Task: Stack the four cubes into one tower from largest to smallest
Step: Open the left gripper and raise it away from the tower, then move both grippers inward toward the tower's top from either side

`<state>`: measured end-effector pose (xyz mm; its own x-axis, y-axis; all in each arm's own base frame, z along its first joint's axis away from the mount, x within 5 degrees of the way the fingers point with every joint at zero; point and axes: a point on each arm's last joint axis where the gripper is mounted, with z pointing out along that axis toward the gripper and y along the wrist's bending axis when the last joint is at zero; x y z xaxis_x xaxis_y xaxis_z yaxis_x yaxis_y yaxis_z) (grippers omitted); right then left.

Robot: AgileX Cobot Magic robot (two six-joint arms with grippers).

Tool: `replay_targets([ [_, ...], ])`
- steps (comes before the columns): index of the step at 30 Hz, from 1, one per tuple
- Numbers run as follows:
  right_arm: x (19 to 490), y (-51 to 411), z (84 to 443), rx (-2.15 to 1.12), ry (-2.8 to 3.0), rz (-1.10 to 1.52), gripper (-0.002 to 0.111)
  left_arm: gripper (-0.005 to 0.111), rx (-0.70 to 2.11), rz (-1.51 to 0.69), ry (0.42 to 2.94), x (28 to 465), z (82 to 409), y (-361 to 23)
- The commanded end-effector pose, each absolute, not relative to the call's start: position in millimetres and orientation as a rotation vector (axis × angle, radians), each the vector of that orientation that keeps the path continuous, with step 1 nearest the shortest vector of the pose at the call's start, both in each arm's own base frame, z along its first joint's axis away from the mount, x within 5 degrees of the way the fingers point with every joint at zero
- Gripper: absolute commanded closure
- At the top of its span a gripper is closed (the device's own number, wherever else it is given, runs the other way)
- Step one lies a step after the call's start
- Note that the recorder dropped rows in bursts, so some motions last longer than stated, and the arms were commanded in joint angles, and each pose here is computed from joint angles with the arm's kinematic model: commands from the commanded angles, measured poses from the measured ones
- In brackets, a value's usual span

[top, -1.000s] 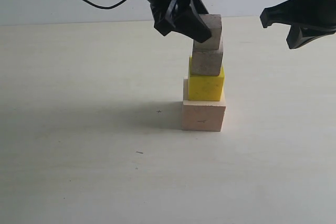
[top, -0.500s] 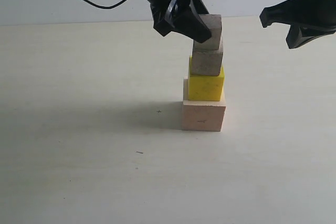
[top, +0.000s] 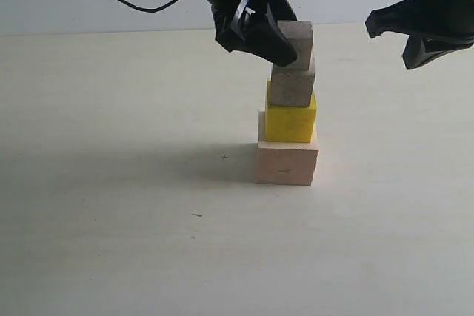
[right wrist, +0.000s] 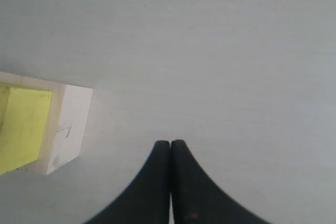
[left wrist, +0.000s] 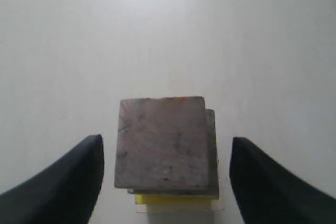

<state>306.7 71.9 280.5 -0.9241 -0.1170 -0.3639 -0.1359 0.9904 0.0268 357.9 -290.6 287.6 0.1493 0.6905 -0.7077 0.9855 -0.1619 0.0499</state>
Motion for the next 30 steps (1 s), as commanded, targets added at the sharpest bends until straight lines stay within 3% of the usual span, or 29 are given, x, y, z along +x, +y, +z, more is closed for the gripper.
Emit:
replay_targets([
  [1,306.4,71.0,283.0,-0.178,2.747,0.078,0.108,0.041,1.883,-0.694,1.617,349.9,314.6,-282.5],
  [4,306.2,71.7,283.0,-0.191,2.747,0.087,0.108,0.053,1.866,-0.594,1.67,344.5,332.6,-272.0],
  [12,309.9,74.4,278.1,-0.193,2.749,0.114,0.108,0.107,1.841,-0.336,1.72,332.8,369.1,-246.8],
  [18,317.8,79.9,260.7,-0.169,2.801,0.167,0.108,0.107,1.698,-0.416,1.938,337.4,354.8,-238.1],
  [30,325.9,93.4,246.4,-0.077,2.817,0.362,0.108,0.107,1.524,-0.857,2.214,330.9,267.8,-217.2],
])
